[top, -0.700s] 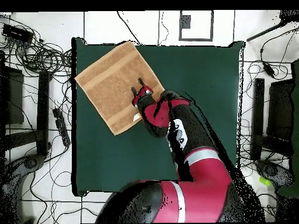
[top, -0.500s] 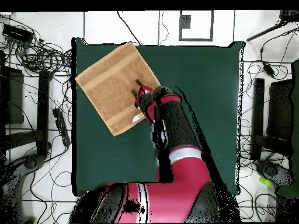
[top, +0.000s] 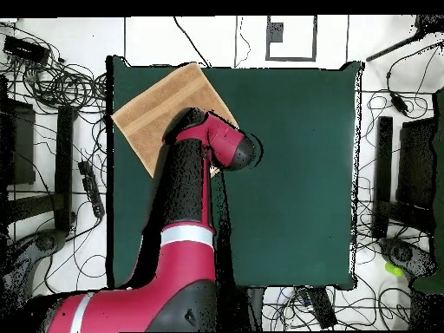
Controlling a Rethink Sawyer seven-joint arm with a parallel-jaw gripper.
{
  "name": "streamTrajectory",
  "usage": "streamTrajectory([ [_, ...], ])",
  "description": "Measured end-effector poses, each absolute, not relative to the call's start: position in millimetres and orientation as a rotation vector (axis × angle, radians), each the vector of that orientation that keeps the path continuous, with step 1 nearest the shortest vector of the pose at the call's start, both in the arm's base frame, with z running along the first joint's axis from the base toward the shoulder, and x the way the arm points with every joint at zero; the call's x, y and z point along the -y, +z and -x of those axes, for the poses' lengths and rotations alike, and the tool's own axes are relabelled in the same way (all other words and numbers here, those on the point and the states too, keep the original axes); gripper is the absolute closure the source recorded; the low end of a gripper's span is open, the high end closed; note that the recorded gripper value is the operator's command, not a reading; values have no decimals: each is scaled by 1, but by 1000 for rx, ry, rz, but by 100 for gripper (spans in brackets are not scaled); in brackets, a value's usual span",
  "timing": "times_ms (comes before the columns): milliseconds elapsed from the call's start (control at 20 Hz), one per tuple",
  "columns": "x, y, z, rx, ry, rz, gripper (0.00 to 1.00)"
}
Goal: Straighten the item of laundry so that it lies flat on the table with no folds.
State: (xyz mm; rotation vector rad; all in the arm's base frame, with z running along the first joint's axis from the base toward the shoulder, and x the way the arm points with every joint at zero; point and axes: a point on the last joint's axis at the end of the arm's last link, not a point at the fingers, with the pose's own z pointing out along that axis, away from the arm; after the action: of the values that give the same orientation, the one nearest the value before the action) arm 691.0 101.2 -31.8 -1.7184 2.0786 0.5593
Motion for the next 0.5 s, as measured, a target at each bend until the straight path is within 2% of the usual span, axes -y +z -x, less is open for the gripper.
streamTrajectory([
  [200, -85, -38, -692, -2298, 591, 1526, 0],
  [500, -60, -55, -683, -2391, 569, 1497, 0],
])
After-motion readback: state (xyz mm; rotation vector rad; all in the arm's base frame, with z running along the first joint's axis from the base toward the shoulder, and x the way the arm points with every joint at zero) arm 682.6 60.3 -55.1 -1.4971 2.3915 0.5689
